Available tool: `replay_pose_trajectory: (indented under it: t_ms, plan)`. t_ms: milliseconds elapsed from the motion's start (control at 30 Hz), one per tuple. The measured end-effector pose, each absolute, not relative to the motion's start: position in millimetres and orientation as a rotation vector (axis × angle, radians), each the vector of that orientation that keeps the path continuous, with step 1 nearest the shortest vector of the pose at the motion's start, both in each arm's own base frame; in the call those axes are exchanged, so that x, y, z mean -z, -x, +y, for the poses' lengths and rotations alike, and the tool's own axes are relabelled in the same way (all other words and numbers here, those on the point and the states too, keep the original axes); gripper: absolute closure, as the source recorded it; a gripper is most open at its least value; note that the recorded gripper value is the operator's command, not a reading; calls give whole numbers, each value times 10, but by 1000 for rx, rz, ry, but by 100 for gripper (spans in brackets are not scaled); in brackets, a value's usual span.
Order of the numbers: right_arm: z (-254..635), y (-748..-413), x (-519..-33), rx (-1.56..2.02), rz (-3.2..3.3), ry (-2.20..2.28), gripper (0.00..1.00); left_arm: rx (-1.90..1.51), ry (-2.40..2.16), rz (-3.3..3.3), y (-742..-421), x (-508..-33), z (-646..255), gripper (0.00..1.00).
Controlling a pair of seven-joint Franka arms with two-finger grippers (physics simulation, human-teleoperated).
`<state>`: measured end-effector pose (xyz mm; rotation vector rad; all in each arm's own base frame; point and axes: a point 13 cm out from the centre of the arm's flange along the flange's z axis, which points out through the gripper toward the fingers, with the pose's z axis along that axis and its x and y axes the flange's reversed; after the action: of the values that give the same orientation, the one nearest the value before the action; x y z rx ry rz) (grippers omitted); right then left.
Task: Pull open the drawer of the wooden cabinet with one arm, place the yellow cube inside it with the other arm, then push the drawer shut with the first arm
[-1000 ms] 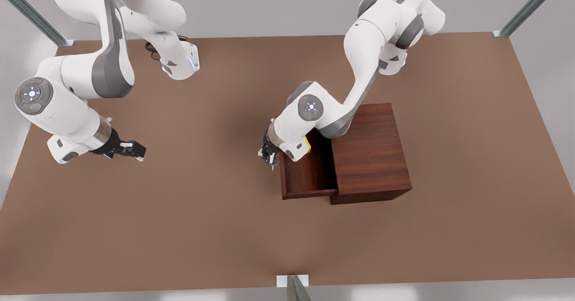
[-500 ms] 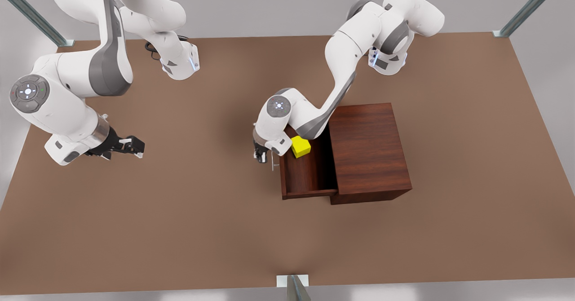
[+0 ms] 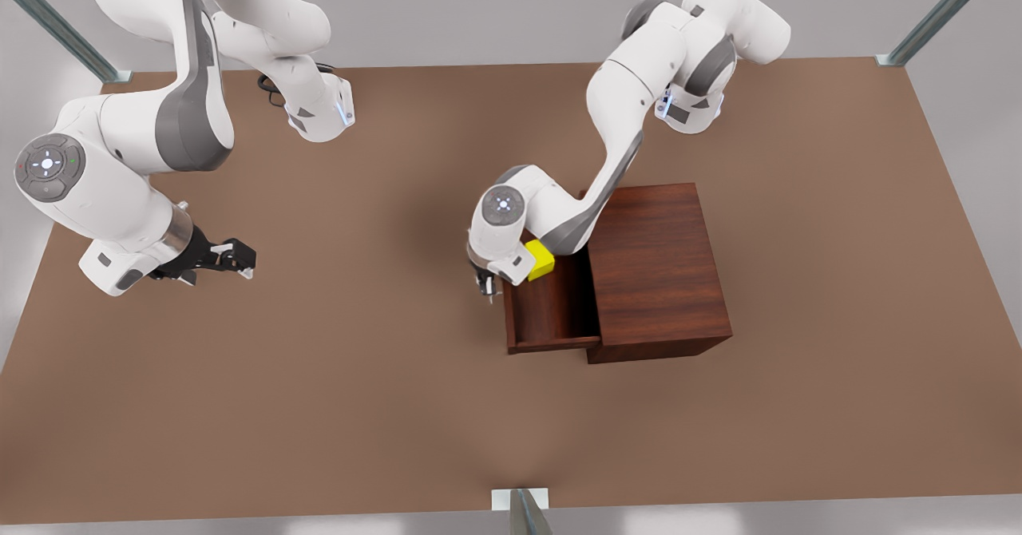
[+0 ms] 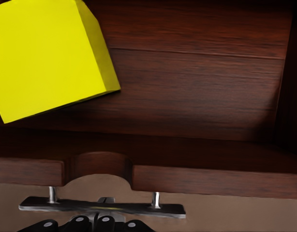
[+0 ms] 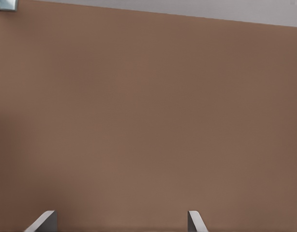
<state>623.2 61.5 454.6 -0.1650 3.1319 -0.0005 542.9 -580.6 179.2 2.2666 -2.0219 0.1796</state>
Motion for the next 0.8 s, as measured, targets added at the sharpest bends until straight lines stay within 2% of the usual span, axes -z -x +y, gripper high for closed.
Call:
replay_pose_trajectory:
  t_ms: [800]
  plan:
    - [604,-6229,-4538,1,3129,236,0,154,-2145,-2113,-5660,-1831,-4277,79]
